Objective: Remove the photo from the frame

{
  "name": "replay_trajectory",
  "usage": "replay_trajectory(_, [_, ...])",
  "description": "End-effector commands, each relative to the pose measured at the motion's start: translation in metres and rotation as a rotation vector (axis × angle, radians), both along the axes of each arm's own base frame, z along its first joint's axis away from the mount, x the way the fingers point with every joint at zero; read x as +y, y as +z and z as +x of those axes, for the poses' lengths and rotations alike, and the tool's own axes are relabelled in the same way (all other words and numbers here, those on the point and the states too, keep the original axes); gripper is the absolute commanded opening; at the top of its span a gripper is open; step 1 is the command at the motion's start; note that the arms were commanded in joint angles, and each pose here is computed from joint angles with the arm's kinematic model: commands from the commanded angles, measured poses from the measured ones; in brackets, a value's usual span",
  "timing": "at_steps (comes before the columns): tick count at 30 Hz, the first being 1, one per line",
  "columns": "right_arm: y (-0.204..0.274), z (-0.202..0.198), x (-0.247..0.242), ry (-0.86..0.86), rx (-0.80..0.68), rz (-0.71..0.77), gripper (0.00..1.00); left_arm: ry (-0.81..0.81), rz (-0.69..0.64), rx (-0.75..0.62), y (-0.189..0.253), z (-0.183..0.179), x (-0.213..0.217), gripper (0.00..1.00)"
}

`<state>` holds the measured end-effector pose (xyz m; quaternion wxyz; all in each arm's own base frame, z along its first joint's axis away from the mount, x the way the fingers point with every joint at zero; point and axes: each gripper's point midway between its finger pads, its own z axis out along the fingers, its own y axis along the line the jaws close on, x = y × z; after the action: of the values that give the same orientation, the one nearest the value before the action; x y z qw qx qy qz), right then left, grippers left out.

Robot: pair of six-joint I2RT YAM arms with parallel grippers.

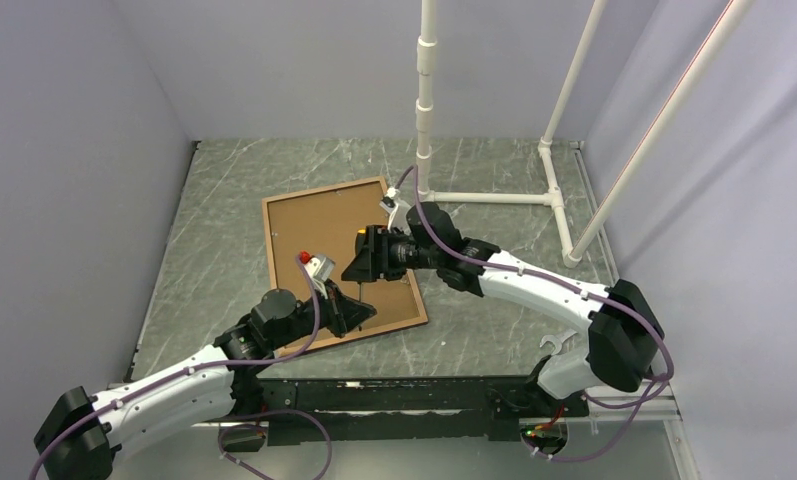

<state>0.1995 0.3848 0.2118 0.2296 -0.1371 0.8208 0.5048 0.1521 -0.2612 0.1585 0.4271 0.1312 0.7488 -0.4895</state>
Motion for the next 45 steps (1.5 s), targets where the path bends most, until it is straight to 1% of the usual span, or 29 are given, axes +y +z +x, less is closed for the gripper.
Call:
replay_trajectory(1, [0.033,-0.003,0.015,0.031,-0.051,0.094,0.62,-0.02,-0.079,-0.04,0.022,-0.001,-0.005,0.0])
replay_trajectory(4, [0.029,-0.007,0.015,0.039,-0.049,0.098,0.56,-0.019,-0.087,-0.044,0.023,-0.001,-0.005,0.0])
replay_trajectory(5, [0.028,-0.007,0.014,0.037,-0.049,0.1,0.53,-0.021,-0.092,-0.045,0.024,-0.002,-0.005,0.0])
replay_trajectory(6, [0.029,-0.007,0.014,0.034,-0.053,0.104,0.47,-0.024,-0.092,-0.046,0.024,-0.002,-0.006,0.0])
replay_trajectory(7, [0.027,-0.005,0.014,0.028,-0.056,0.101,0.35,-0.029,-0.093,-0.047,0.024,-0.002,-0.006,0.0])
replay_trajectory(8, [0.027,-0.004,0.013,0.02,-0.063,0.096,0.03,-0.035,-0.096,-0.048,0.025,-0.003,-0.007,0.0])
replay_trajectory(9, [0.025,0.0,0.011,-0.002,-0.075,0.079,0.0,-0.039,-0.096,-0.045,0.024,-0.003,-0.008,0.0])
replay_trajectory(10, [0.021,0.006,0.007,-0.037,-0.09,0.046,0.0,-0.043,-0.09,-0.042,0.024,-0.004,-0.008,0.01])
replay_trajectory(11, [0.017,0.016,0.001,-0.089,-0.119,0.009,0.0,-0.033,-0.076,-0.026,0.022,-0.003,-0.007,0.17])
replay_trajectory(12, [0.012,0.024,-0.008,-0.144,-0.145,-0.043,0.0,-0.013,-0.059,-0.008,0.019,0.0,-0.005,0.37])
replay_trajectory(13, [0.008,0.033,-0.017,-0.193,-0.169,-0.09,0.0,0.006,-0.046,0.008,0.017,0.001,-0.002,0.53])
replay_trajectory(15, [0.002,0.047,-0.032,-0.261,-0.225,-0.18,0.0,0.042,-0.018,0.037,0.009,0.002,0.005,0.74])
replay_trajectory(16, [0.001,0.054,-0.039,-0.273,-0.276,-0.229,0.0,0.06,-0.011,0.047,0.006,0.003,0.009,0.8])
replay_trajectory(18, [-0.003,0.064,-0.048,-0.294,-0.339,-0.303,0.0,0.097,-0.001,0.074,-0.003,0.003,0.017,0.86])
replay_trajectory(20, [-0.01,0.078,-0.059,-0.325,-0.362,-0.386,0.0,0.112,0.002,0.102,-0.011,0.0,0.021,0.86])
replay_trajectory(22, [-0.024,0.09,-0.066,-0.307,-0.37,-0.46,0.0,0.105,0.009,0.139,-0.021,-0.004,0.021,0.84])
replay_trajectory(28, [-0.047,0.132,-0.072,-0.314,-0.389,-0.579,0.0,0.012,0.031,0.268,-0.053,-0.022,0.009,0.82])
replay_trajectory(31, [-0.06,0.149,-0.072,-0.324,-0.387,-0.641,0.0,-0.025,0.072,0.322,-0.065,-0.026,0.002,0.79])
replay_trajectory(35, [-0.07,0.161,-0.069,-0.331,-0.399,-0.685,0.0,-0.087,0.087,0.336,-0.066,-0.03,-0.013,0.72])
replay_trajectory(40, [-0.079,0.174,-0.076,-0.349,-0.416,-0.732,0.0,-0.114,0.137,0.377,-0.078,-0.031,-0.025,0.63])
replay_trajectory(45, [-0.084,0.179,-0.071,-0.34,-0.418,-0.72,0.0,-0.109,0.161,0.395,-0.084,-0.028,-0.03,0.6])
